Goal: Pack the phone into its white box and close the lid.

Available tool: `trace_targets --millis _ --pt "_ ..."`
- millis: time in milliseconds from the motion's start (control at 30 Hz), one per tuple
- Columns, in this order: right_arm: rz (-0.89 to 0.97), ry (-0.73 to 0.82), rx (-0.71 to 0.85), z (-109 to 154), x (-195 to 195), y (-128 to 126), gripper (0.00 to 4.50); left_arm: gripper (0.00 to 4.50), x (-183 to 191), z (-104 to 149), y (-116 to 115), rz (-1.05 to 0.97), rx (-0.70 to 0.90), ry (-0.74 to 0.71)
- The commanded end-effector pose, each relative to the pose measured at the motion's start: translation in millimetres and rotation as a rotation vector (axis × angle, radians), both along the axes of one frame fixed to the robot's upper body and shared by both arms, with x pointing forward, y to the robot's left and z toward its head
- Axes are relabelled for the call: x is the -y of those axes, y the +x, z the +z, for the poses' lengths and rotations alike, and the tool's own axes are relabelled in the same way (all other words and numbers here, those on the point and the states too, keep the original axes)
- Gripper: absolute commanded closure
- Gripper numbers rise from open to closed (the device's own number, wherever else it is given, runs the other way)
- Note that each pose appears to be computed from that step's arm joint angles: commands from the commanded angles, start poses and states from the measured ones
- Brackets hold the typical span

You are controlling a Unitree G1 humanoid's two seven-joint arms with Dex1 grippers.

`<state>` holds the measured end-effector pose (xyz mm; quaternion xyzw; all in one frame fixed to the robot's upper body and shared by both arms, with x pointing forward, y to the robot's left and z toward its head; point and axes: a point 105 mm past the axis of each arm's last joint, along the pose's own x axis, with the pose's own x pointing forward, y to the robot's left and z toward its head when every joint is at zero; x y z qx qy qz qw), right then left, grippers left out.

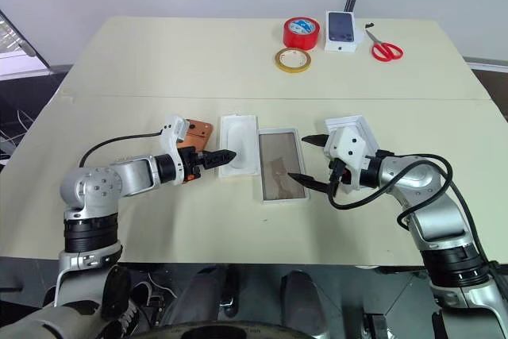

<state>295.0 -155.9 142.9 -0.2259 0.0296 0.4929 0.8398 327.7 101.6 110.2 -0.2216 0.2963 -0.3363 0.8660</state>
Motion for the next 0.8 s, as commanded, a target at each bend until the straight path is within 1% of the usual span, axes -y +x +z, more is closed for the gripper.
trace_targets --millis 33,133,267,300,367,400,600,733,800 --pt "-0.002 0.002 0.036 6 0 1 0.06 0.00 4 -6 -2 -0.009 -0.057 -0.029" --pt "-0.007 -0.002 0.042 6 1 1 0.00 0.78 12 -11 -9 -0.050 -0.093 -0.011" --pt "-0.012 -0.001 0.044 5 1 0 0.00 2.82 11 -19 -10 -0.032 -0.127 0.016" --pt "-0.012 0.000 0.044 5 1 0 0.00 3.27 10 -20 -11 -0.033 -0.135 0.013" --pt "-0.011 -0.001 0.045 4 0 -1 0.00 4.34 9 -20 -10 -0.025 -0.142 0.013" --pt "-0.012 0.000 0.045 4 0 -1 0.00 4.44 8 -20 -10 -0.023 -0.143 0.014" --pt "0.009 0.007 0.022 4 1 -5 0.00 4.44 -6 -11 -4 0.044 -0.147 -0.029" --pt "0.093 -0.013 -0.041 -4 -4 -21 0.00 4.44 -13 -1 -3 0.050 -0.129 -0.044" --pt "0.156 -0.033 -0.117 -16 -10 -35 0.00 4.44 -18 5 -1 0.045 -0.120 -0.065"
